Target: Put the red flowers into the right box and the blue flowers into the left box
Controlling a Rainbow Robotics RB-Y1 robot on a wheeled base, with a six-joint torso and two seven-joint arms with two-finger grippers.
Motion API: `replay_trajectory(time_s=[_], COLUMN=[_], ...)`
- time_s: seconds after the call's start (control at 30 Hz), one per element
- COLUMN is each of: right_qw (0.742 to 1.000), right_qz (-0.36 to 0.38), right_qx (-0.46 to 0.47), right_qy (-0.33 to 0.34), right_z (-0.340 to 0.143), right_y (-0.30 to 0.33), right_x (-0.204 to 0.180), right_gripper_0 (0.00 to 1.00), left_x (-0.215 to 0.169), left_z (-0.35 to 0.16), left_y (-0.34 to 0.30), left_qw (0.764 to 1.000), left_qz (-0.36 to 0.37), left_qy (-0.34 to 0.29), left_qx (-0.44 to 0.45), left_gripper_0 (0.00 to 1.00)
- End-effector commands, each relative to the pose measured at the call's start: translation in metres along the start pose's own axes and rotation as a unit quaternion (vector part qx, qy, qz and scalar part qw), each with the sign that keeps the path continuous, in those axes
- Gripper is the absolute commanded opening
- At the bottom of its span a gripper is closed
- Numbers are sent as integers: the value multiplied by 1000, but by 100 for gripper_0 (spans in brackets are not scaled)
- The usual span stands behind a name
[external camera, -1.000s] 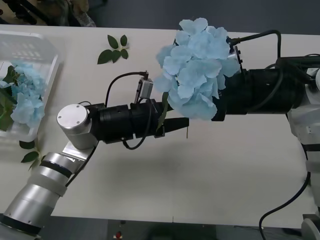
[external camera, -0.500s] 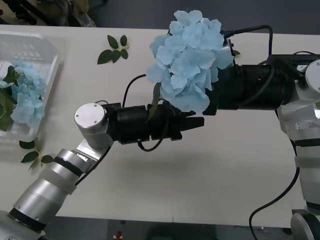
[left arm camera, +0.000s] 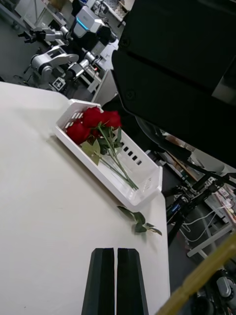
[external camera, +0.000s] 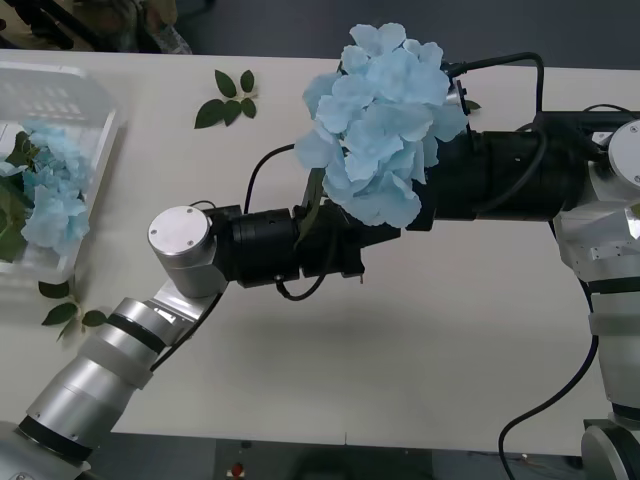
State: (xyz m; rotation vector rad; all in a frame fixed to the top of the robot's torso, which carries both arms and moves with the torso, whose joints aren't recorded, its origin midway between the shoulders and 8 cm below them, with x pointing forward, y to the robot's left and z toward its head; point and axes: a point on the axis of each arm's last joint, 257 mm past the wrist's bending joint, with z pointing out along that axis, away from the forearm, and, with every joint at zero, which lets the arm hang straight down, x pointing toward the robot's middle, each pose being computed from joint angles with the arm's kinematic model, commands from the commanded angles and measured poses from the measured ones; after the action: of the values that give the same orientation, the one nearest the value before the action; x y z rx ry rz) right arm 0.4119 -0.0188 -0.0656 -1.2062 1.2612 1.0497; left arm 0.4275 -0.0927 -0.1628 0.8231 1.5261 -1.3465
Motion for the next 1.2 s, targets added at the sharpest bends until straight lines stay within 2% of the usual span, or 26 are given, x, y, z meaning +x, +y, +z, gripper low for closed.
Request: replay_trajectory(time_s=[0.03, 0.07, 0.17, 0.23, 0.47, 0.67, 0.97, 1.2], right_qw=[999, 1000, 999, 999, 999, 999, 999, 996], right_qz=[-30, -29, -30, -30, -32, -32, -39, -45], right_qx=[-2, -1, 4, 4, 8, 10, 13, 9], right_qy=[-12, -12, -15, -15, -17, -19, 11, 83], right_z=[1, 0, -2, -2, -6, -10, -24, -47], right_y=[0, -1, -4, -4, -7, -7, -11, -13], right_x=[-19, -18, -20, -21, -23, -25, -15, 11], right_gripper_0=[35, 57, 85, 91, 100, 100, 100, 100], left_x=[-21, -21, -23, -22, -16, -21, -73, -120], left_z=[4, 4, 2, -1, -19, -71, -173, -278], left_y=[-6, -5, -4, -2, 8, 29, 53, 67], left_qw=[999, 999, 999, 1000, 1000, 999, 995, 993], left_qz=[24, 23, 21, 21, 7, -26, -51, 12], left_qy=[-20, -21, -23, -21, -21, -34, -61, -4], left_qx=[8, 7, 6, 4, -7, -28, -56, -119], left_gripper_0=[0, 0, 0, 0, 0, 0, 0, 0])
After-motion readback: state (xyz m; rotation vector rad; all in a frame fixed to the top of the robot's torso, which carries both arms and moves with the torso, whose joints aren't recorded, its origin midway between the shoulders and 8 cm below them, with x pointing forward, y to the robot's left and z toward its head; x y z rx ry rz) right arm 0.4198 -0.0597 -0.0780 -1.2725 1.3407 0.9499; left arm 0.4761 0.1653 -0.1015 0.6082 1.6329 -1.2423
